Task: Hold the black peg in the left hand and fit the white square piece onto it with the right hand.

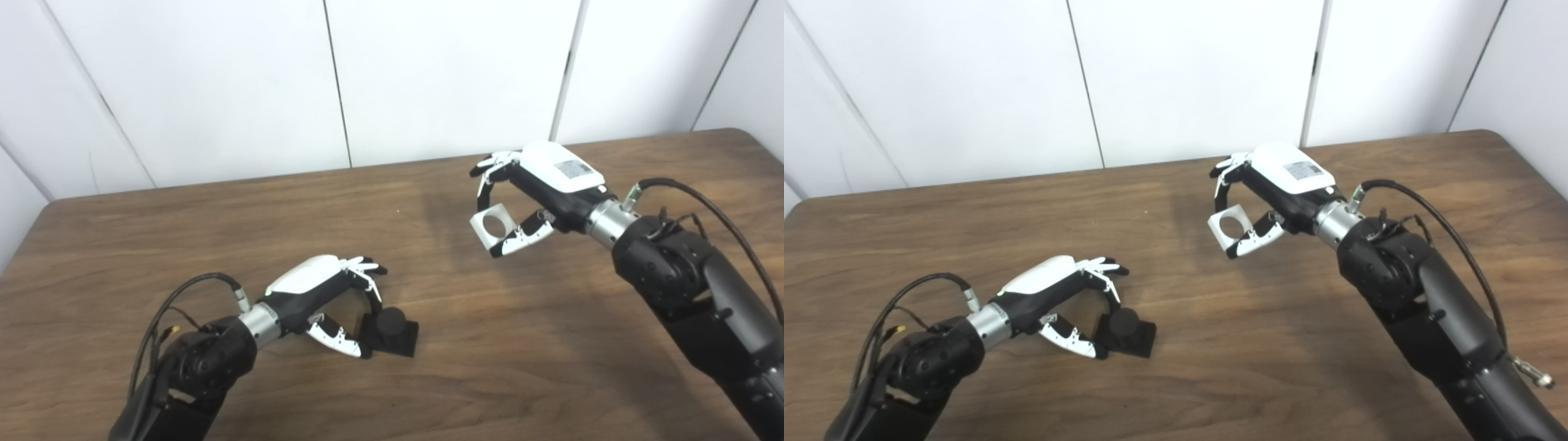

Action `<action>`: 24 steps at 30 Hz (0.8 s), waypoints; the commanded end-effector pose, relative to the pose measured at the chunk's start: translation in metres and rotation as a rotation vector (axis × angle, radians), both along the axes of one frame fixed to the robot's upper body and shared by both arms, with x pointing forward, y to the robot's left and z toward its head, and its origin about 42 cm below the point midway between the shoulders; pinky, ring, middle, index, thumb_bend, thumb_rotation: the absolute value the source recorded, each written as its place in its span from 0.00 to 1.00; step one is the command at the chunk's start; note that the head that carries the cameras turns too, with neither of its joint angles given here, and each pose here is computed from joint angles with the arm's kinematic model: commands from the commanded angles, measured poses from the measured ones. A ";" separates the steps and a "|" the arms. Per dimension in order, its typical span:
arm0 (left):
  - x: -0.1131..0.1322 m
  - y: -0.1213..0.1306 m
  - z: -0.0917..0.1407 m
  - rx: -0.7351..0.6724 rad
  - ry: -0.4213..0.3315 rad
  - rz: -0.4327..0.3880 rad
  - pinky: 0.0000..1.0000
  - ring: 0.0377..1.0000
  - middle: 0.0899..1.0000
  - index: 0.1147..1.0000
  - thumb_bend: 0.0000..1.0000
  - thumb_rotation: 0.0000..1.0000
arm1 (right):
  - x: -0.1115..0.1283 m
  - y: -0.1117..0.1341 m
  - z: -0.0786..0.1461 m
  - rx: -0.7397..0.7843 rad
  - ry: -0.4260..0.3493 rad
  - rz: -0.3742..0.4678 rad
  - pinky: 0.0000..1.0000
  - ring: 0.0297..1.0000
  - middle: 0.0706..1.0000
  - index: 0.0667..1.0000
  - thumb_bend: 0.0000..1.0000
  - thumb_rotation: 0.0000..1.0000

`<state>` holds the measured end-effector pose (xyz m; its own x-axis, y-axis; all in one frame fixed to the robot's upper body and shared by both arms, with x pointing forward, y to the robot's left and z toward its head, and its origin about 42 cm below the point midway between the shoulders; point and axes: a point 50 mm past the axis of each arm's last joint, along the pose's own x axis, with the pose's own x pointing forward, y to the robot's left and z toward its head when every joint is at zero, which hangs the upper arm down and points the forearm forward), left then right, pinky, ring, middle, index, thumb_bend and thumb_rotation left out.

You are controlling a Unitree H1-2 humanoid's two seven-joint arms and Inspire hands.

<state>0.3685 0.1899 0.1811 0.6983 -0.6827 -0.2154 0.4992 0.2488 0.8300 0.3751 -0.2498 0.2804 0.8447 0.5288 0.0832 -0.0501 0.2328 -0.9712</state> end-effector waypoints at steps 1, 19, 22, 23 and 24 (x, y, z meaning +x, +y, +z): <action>0.003 -0.007 0.007 0.026 -0.029 -0.015 1.00 0.99 0.93 0.43 0.52 0.07 | -0.005 0.006 0.025 -0.001 -0.075 0.070 0.70 0.87 0.80 0.44 0.52 0.14; 0.004 -0.010 0.008 0.031 -0.034 -0.012 0.99 0.99 0.92 0.43 0.52 0.07 | -0.035 0.057 0.037 -0.018 -0.055 0.277 0.69 0.84 0.78 0.44 0.52 0.14; 0.004 -0.011 0.008 0.031 -0.033 -0.012 0.99 0.99 0.92 0.43 0.52 0.07 | -0.036 0.064 0.036 -0.025 -0.041 0.305 0.69 0.84 0.79 0.44 0.52 0.14; 0.004 -0.011 0.008 0.032 -0.033 -0.013 0.99 0.99 0.92 0.43 0.52 0.07 | -0.037 0.066 0.036 -0.027 -0.034 0.313 0.71 0.84 0.79 0.44 0.52 0.14; 0.004 -0.011 0.008 0.032 -0.032 -0.013 0.99 0.99 0.92 0.43 0.52 0.07 | -0.037 0.068 0.035 -0.029 -0.029 0.318 0.73 0.84 0.79 0.44 0.52 0.14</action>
<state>0.3705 0.1849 0.1828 0.6998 -0.6797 -0.2197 0.4968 0.2422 0.8334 0.3405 -0.1895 0.2900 0.6798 0.7333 0.0144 -0.1652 0.1722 -0.9711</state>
